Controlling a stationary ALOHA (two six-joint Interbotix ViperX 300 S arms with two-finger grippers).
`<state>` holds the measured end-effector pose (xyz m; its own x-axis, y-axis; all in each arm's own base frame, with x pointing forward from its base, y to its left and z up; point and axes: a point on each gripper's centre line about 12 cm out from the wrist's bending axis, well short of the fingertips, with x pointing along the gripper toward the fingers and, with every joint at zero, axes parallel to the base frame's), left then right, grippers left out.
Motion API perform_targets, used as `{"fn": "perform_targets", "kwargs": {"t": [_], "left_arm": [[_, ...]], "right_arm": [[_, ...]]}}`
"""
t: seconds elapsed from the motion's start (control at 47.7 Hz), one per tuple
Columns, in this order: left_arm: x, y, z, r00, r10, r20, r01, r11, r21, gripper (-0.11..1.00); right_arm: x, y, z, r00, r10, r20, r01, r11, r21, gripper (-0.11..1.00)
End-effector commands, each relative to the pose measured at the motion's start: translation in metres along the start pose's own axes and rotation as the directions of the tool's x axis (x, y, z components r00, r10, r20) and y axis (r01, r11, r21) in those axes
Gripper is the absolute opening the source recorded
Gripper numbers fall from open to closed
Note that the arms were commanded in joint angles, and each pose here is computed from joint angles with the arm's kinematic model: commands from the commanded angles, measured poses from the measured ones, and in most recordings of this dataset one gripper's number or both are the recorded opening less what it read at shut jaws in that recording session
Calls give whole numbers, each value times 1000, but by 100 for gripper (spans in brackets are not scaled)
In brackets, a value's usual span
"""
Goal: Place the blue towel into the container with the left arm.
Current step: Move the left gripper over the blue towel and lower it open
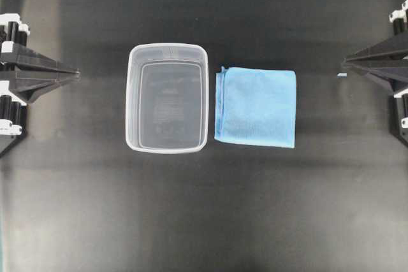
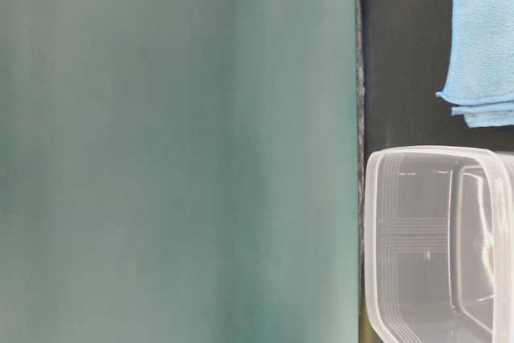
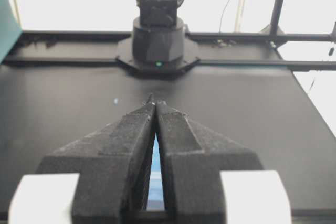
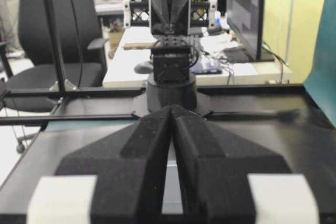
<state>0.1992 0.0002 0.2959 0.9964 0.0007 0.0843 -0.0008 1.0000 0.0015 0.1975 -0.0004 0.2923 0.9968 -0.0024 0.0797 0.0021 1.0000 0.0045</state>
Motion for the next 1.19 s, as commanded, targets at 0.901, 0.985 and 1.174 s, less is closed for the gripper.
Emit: {"fn": "perform_targets", "kwargs": {"t": [0.901,0.985,1.174], "left_arm": [[147,15,44,806,53,-589,-25,998,54,1],[166,20,37,768,61,-637,-33,998,56,1],[208,28,19,696,73,-714,-44,997,60,28]], "right_arm": [[-9,-7,-15,985,-37,-166,54,994,94,80],[-12,-7,-12,987,-37,-159,52,995,89,81],[-23,-7,-9,991,-39,-128,51,994,94,78]]}}
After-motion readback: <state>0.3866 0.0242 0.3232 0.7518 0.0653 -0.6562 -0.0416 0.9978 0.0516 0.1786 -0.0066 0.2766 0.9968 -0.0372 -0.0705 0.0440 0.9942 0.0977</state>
